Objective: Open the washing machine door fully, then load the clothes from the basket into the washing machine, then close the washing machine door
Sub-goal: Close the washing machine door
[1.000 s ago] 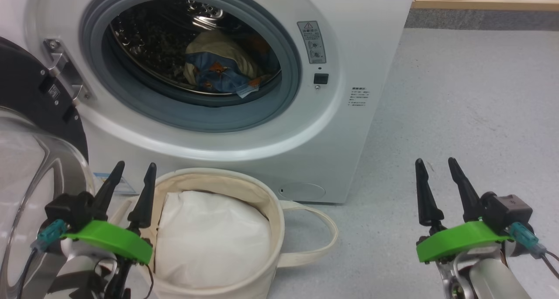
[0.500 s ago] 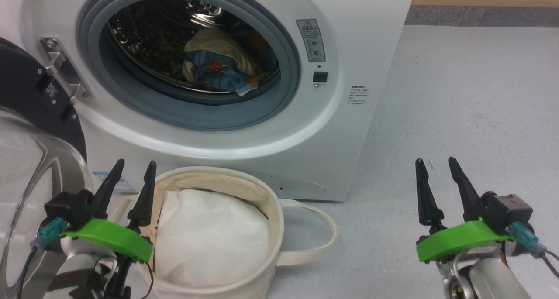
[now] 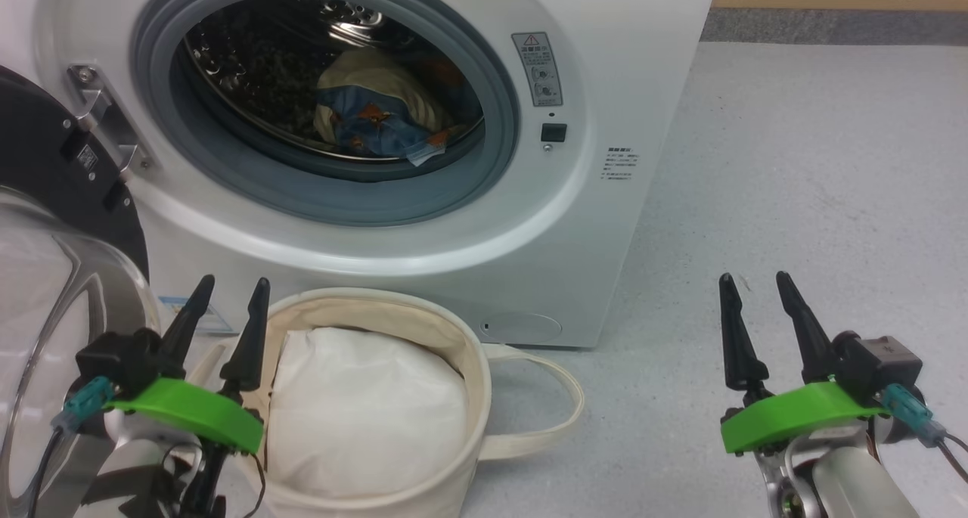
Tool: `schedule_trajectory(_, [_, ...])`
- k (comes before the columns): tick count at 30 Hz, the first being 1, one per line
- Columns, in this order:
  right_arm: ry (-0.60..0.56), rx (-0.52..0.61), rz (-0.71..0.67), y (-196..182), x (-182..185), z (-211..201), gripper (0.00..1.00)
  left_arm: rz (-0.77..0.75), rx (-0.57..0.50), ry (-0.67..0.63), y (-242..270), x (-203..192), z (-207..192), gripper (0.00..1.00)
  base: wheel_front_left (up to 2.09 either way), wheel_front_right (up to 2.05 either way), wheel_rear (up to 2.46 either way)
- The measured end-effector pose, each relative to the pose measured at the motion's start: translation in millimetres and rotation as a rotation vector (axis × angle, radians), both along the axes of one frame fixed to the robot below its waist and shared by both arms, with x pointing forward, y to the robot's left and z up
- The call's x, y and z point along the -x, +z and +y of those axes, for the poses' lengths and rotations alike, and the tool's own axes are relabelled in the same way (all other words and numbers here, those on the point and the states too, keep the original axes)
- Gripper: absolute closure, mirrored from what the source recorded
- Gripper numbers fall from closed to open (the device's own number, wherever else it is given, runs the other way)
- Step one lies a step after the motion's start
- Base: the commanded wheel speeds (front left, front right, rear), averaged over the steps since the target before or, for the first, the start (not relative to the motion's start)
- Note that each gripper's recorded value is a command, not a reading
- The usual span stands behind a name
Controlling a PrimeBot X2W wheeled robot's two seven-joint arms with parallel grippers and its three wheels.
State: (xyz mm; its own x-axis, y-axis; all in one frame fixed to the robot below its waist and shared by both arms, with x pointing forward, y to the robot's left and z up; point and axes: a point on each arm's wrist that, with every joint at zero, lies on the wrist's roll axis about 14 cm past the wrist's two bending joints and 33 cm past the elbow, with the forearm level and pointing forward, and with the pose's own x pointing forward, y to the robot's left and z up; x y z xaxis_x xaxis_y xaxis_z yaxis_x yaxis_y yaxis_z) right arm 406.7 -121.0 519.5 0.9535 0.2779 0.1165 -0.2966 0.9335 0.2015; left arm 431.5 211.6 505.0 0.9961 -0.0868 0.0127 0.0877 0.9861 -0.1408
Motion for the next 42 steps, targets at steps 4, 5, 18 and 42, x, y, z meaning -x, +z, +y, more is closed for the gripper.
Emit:
schedule_trajectory(4, [0.0, 0.0, 0.002, -0.6, -0.3, 0.0, 0.0, 0.002, 0.0, 0.0, -0.7, -0.3, 0.0, 0.0, 0.0, 0.0, 0.0])
schedule_trajectory(5, [0.0, 0.0, 0.002, -0.6, -0.3, 0.1, 0.0, 0.002, 0.0, 0.0, -0.6, -0.3, 0.0, 0.0, 0.0, 0.0, 0.0])
schedule_trajectory(18, [-0.001, 0.0, 0.007, -2.4, -0.9, -0.2, 0.0, -0.005, 0.006, 0.003, 1.9, -4.5, 0.5, 0.0, -0.17, 0.18, -0.01])
schedule_trajectory(42, [0.024, 0.0, -0.003, 1.0, -1.5, 8.5, 0.0, -0.012, 0.013, 0.014, 5.3, -2.0, 3.7, 0.0, -1.57, 1.64, -0.07])
